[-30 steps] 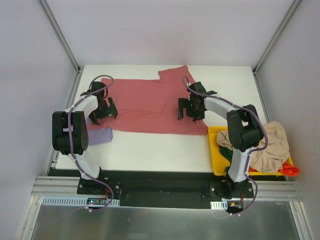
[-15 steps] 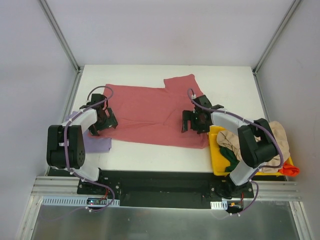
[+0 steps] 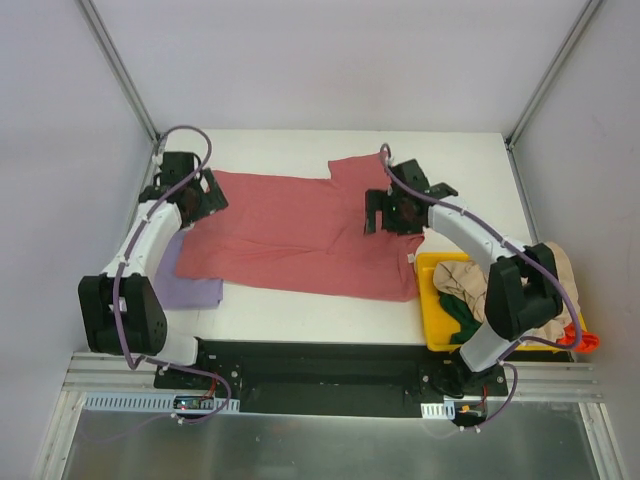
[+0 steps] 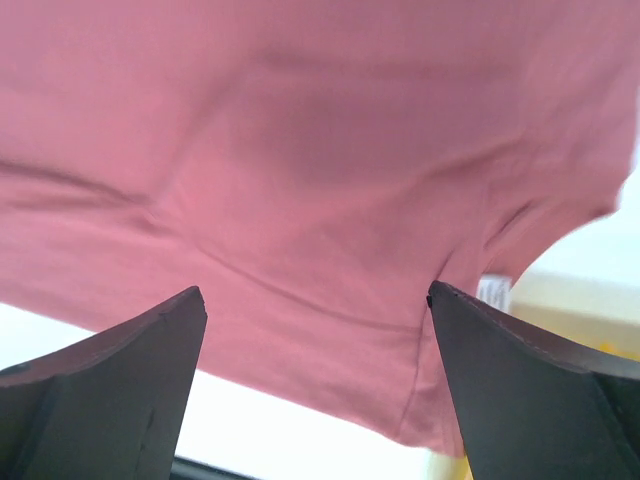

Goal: Fold and stack the t-shirts
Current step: Fold the flattened tshirt in 1/3 of the way, then grap the side of the flattened tshirt furthest away from the robot with both arms

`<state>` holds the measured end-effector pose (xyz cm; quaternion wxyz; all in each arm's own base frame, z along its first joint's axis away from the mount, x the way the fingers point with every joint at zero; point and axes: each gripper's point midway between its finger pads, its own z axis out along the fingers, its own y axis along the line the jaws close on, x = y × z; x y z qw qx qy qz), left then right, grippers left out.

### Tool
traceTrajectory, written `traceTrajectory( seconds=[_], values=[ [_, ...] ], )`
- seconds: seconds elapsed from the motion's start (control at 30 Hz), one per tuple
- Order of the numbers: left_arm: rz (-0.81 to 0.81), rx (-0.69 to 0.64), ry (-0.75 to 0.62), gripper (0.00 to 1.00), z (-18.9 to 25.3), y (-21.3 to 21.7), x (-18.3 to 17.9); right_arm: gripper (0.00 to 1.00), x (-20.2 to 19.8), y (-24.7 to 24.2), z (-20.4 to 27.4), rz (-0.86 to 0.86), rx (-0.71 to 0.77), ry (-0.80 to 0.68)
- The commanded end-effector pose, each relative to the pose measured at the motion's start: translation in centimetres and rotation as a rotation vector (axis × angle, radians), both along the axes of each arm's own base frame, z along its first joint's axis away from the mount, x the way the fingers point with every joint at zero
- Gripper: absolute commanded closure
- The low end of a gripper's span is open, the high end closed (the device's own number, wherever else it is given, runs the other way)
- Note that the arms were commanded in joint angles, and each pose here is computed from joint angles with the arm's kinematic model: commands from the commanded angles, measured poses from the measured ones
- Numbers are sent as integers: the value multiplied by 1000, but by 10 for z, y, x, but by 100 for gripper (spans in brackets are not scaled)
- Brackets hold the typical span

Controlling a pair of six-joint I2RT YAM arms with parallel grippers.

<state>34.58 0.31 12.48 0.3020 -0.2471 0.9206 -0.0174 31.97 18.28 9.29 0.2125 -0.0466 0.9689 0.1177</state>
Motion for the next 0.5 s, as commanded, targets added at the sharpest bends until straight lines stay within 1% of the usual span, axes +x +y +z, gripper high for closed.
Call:
traceTrajectory(
  seconds=[0.0,0.1,0.17,0.27,0.33,0.4,0.47],
  values=[
    [-32,66,-98,1,44,10,55,4,66,-19,59,-97,-20,-188],
    [-62,108,-95,1,54,16,99,4,113,-22,74,-119,11,-213],
    [-93,132,-76,1,49,20,130,4,146,-25,81,-133,17,-263],
    [-124,158,-45,1,44,29,166,4,197,-28,83,-149,16,-321],
    [-120,133,-21,1,29,34,184,4,225,-28,81,-163,25,-342],
    [-137,83,-19,1,17,31,203,4,254,-27,90,-189,51,-394],
    [-120,68,-31,1,9,32,218,4,282,-25,76,-211,71,-428]
  ],
)
